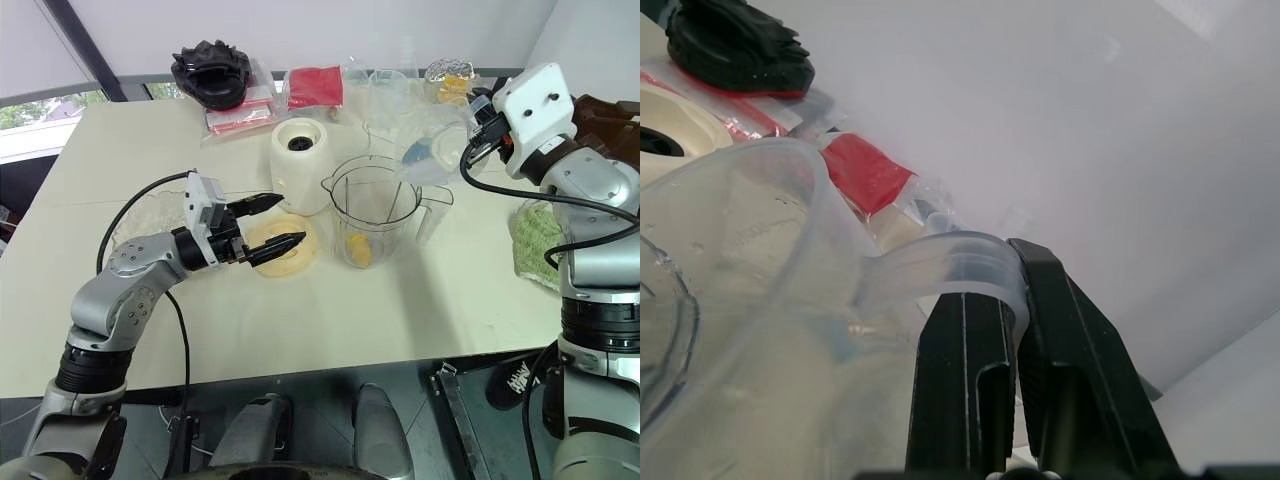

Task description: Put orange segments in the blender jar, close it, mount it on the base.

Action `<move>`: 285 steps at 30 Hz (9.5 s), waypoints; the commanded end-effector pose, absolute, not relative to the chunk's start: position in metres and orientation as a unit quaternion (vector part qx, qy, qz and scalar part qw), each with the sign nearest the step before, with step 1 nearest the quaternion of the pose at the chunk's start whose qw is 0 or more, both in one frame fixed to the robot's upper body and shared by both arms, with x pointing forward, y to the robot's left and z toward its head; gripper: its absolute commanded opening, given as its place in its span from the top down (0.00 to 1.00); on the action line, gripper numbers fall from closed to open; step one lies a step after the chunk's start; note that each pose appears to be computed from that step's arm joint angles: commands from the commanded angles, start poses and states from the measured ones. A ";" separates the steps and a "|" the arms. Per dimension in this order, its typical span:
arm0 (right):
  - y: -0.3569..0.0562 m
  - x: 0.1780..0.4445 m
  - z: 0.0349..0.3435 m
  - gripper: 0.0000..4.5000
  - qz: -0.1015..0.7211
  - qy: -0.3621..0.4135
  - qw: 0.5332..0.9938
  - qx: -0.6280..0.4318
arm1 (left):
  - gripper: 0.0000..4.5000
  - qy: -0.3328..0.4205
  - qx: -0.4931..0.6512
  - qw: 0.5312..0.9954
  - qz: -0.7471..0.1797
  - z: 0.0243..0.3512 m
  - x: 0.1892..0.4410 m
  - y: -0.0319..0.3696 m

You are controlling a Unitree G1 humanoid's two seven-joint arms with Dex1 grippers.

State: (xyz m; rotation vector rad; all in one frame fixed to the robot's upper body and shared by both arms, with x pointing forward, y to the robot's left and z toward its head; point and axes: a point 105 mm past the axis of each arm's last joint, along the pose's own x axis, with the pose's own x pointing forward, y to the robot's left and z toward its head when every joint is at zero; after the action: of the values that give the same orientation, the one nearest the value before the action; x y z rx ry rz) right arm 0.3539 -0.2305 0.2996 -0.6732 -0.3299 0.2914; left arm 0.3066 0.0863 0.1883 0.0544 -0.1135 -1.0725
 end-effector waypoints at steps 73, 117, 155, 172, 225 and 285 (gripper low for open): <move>-0.353 0.359 0.177 0.99 -0.198 -0.086 0.956 0.199 | 0.00 -0.047 0.060 0.841 -0.536 0.197 0.292 0.086; -0.350 0.300 0.096 0.01 -0.255 -0.004 0.957 0.136 | 0.00 -0.048 0.055 0.840 -0.537 0.190 0.294 0.081; -0.162 0.243 0.251 0.01 0.293 0.029 0.940 -0.174 | 0.00 0.065 0.262 0.748 -0.607 0.160 0.368 0.125; -0.165 0.215 0.225 0.01 0.202 0.036 0.970 -0.128 | 0.00 0.171 0.413 0.659 -0.605 0.118 0.400 0.097; -0.194 0.245 0.242 0.00 0.146 0.028 0.977 -0.151 | 0.94 0.246 0.454 0.604 -0.607 0.122 0.400 0.086; -0.215 0.341 0.140 0.51 -0.082 -0.011 0.997 0.002 | 0.95 0.100 0.399 0.697 -0.588 0.250 0.404 0.134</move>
State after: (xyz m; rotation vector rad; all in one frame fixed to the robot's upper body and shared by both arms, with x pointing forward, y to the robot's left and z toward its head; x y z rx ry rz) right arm 0.3409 -0.2109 0.1264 -0.0118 0.0346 -0.1515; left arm 0.4029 0.1347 0.2200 0.8639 0.3140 -1.3471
